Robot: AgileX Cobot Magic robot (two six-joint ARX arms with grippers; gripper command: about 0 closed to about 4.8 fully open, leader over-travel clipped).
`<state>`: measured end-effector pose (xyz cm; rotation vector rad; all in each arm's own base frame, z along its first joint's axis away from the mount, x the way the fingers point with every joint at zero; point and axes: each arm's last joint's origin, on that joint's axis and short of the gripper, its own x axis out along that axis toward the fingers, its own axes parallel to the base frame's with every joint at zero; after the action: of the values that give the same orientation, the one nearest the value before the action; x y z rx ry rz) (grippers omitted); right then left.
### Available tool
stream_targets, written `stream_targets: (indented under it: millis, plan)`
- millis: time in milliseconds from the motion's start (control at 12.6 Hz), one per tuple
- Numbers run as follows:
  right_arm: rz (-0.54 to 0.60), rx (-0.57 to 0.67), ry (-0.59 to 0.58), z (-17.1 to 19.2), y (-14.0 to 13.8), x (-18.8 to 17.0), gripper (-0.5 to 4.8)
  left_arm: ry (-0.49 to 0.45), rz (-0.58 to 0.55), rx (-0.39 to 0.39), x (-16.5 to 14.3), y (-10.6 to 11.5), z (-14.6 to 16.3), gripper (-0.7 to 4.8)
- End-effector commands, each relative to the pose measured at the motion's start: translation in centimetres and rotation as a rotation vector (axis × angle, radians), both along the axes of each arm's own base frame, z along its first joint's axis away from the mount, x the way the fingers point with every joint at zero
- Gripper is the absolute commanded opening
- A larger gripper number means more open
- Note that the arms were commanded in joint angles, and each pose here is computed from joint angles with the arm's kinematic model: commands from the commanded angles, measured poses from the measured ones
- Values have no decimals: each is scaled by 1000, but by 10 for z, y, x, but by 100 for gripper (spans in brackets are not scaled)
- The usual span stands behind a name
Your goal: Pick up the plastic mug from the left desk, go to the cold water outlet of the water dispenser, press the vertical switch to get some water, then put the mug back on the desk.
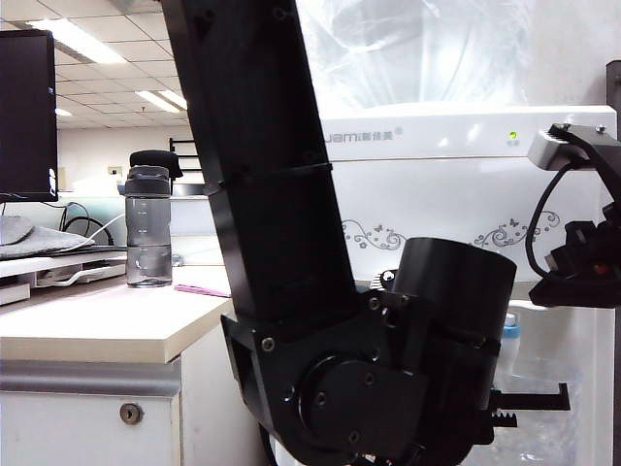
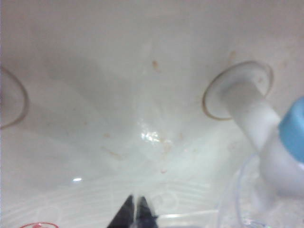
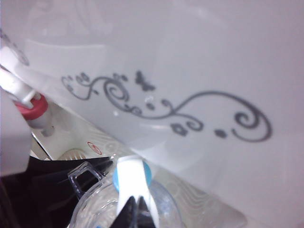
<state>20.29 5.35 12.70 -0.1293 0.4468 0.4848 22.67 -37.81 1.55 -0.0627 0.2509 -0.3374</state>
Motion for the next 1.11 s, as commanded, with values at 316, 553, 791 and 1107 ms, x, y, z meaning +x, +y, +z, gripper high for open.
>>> stream_targets:
  millis: [316,553,791,1107]
  plan:
    - [-1,-15,61,-6,-1,-3,-1,-25,6,-52,1,-3,8,-5]
    - [0,-18,68,-7,-1,-3,-1,-25,6,-52,1,-3,8,-5]
    - [-1,-20,74,-7,-1,-4,-1,-24,5,-52,1,-3,8,-5]
    - [0,-24,96,-9,-1,-5,-1,-25,6,-52,1,-3,8,-5]
